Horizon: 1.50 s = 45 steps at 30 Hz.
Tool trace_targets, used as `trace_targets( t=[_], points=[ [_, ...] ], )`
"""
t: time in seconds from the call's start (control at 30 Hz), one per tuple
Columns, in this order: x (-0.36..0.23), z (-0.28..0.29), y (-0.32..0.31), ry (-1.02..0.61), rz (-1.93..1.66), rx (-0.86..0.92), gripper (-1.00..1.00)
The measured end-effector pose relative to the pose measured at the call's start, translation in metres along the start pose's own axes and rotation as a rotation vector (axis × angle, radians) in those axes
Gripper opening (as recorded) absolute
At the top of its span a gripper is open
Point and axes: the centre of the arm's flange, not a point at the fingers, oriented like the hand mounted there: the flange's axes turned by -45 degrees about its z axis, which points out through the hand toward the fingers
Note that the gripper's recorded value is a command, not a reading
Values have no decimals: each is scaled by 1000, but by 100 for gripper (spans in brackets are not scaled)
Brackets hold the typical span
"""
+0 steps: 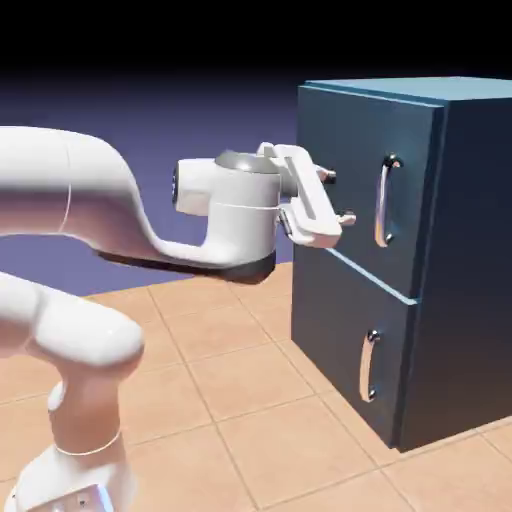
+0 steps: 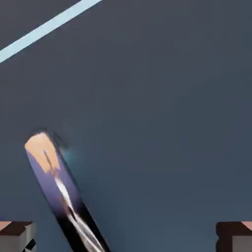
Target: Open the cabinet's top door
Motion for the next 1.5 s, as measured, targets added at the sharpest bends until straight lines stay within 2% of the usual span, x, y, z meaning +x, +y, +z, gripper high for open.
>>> trace_targets(
  t=[0.37, 0.5, 0.53, 0.6, 1.1, 1.5],
  points=[
    [3, 16, -37, -120, -423, -68, 0],
    [-2, 57, -34, -120, -421, -68, 0],
    [-2, 65, -33, -120, -423, -68, -100],
    [-2, 65, -33, -120, -423, -68, -100],
    [35, -46, 14, -185, -400, 238, -100],
    [64, -106, 61, -225, -382, 435, -100]
  ],
)
